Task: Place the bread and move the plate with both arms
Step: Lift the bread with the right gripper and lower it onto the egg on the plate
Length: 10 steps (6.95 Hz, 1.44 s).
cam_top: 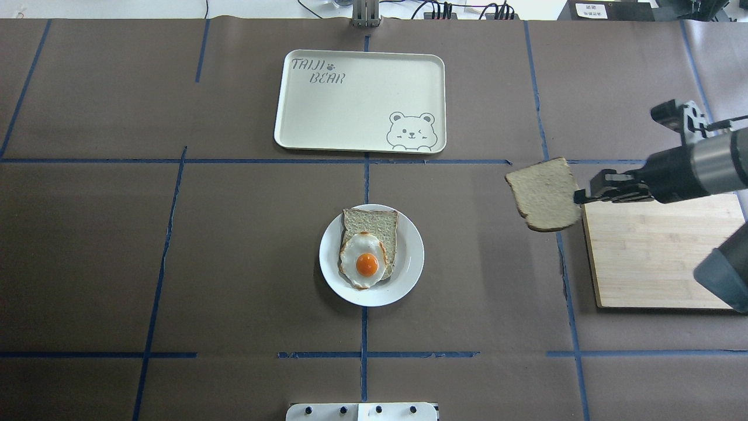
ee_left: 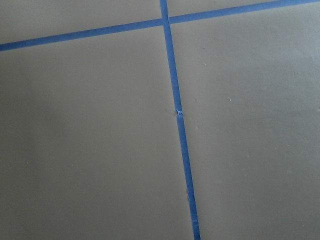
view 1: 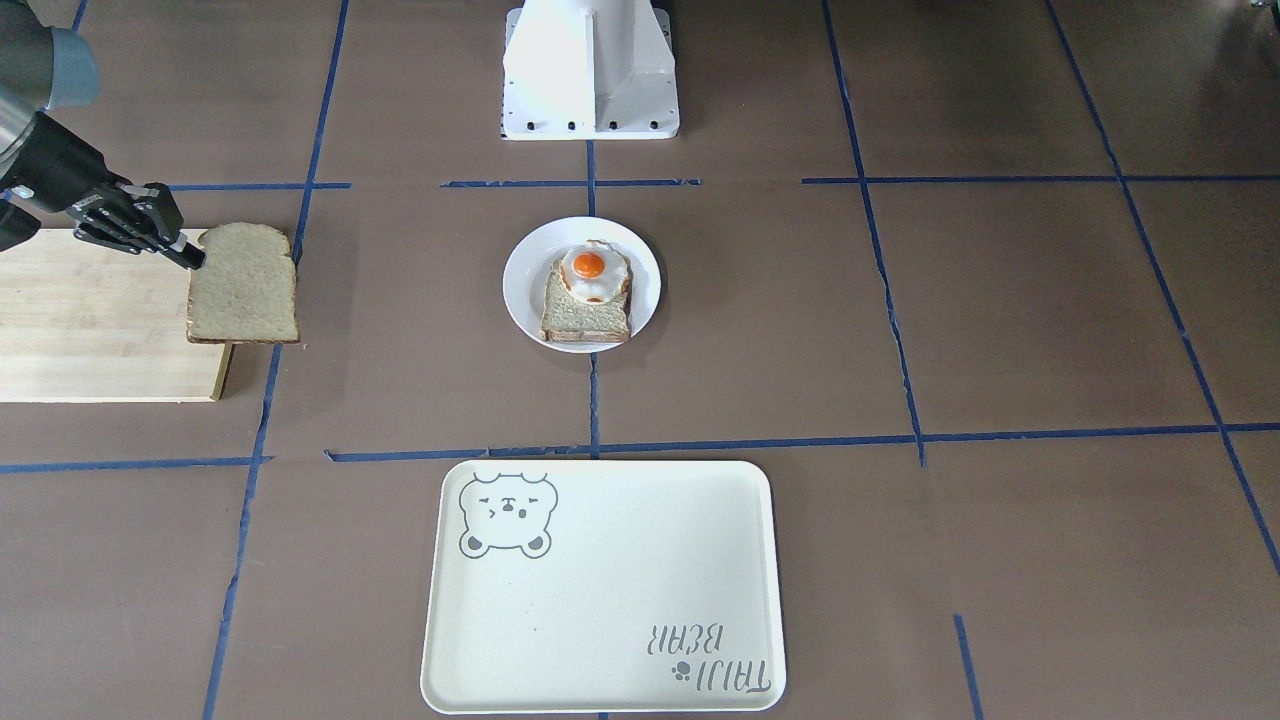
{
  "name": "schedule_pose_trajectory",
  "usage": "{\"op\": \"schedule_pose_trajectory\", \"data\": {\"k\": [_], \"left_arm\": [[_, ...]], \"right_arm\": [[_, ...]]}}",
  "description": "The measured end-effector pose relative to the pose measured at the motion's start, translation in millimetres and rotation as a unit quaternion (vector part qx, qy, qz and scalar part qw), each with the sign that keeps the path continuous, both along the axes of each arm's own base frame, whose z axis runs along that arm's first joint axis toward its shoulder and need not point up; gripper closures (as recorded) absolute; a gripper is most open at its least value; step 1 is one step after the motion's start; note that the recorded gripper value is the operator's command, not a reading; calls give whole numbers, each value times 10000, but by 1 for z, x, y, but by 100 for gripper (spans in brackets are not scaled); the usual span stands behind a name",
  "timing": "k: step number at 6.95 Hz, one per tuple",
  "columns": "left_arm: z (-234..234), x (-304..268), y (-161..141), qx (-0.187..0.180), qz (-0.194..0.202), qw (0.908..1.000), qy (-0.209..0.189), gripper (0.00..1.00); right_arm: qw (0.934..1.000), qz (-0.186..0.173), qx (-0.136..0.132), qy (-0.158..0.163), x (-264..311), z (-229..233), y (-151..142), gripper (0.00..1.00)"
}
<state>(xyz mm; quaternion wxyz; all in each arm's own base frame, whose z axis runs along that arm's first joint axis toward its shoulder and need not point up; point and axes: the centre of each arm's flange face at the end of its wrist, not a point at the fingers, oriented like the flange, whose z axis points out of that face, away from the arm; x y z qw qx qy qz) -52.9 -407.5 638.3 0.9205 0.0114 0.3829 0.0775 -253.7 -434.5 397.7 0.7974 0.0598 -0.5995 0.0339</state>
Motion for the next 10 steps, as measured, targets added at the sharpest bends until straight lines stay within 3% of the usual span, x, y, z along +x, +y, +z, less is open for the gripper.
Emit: {"op": "schedule_pose_trajectory", "data": {"k": [2, 4, 5, 7, 10], "left_arm": [[0, 0, 0, 5, 0, 10000, 2, 0], [-2, 0, -2, 21, 1, 10000, -13, 0], [-2, 0, -3, 30, 1, 10000, -16, 0], [-3, 0, -3, 37, 1, 10000, -18, 0], [-3, 0, -4, 38, 1, 10000, -18, 0]], "right_arm": [[9997, 24, -126, -215, -89, -83, -14, 100], [9940, 662, -671, -547, -173, -141, 10, 100], [9907, 912, -794, -631, -206, -151, 34, 100], [9891, 1078, -792, -616, -249, -151, 77, 100], [9899, 1086, -766, -503, -269, -140, 102, 94]]}}
